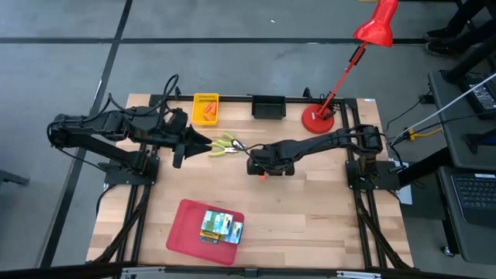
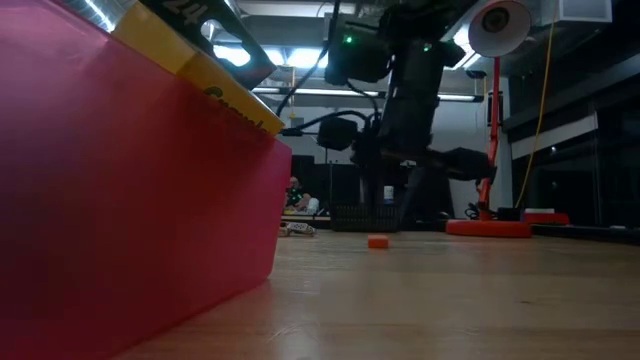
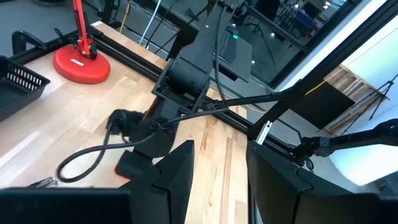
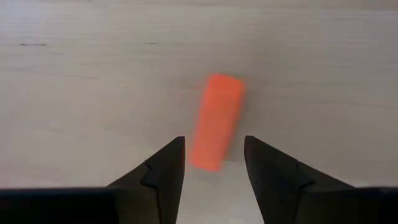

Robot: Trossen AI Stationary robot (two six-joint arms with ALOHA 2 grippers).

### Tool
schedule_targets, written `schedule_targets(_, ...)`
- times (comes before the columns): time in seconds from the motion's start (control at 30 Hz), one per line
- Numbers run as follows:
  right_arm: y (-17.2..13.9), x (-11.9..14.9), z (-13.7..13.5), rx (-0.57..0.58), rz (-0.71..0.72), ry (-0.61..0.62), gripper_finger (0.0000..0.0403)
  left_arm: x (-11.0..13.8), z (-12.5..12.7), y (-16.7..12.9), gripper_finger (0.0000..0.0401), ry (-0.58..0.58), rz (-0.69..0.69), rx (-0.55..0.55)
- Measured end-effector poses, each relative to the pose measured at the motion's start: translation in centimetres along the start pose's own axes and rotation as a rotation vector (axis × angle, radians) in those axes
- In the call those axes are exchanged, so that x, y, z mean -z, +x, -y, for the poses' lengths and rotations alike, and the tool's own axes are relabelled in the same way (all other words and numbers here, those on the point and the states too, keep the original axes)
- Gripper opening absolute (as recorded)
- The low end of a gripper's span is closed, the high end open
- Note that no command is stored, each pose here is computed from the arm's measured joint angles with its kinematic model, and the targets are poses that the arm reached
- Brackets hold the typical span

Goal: Pick & Place School Supplies
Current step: Put the orange eraser into the yellow bin

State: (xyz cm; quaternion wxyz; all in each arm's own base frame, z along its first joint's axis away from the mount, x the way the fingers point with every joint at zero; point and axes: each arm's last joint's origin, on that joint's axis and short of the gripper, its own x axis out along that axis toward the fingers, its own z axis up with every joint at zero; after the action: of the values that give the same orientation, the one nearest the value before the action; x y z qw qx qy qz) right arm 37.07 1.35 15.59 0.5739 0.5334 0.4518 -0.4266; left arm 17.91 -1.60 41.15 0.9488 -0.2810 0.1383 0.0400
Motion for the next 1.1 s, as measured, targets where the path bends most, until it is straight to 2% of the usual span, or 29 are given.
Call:
schedule_targets(0.3, 2.3, 0.2, -0.4, 0.018, -0.100, 0.003, 0.0168, 0.0, 0.0, 0.0, 0.0143, 0.010, 0.003, 0.009)
schedule_targets(0.57, 2.8, 0.2, -0.4, 0.070, -0.102, 0.032, 0.0164, -0.1, 0.1, 0.0, 0.0143, 0.008, 0.004, 0.011)
schedule_targets(0.67, 2.9, 0.2, -0.3, 0.087, -0.103, 0.034, 0.0147, -0.1, 0.1, 0.0, 0.0143, 0.008, 0.008, 0.014)
schedule_targets(0.93, 2.8, 0.1, -0.2, 0.095, -0.078, 0.031, 0.0069, -0.2, 0.1, 0.0, 0.0143, 0.000, 0.015, 0.018)
schedule_targets(1.1, 2.6, -0.1, -0.3, 0.092, -0.047, 0.019, 0.0072, -0.2, 0.1, 0.0, 0.0143, -0.003, 0.014, 0.018)
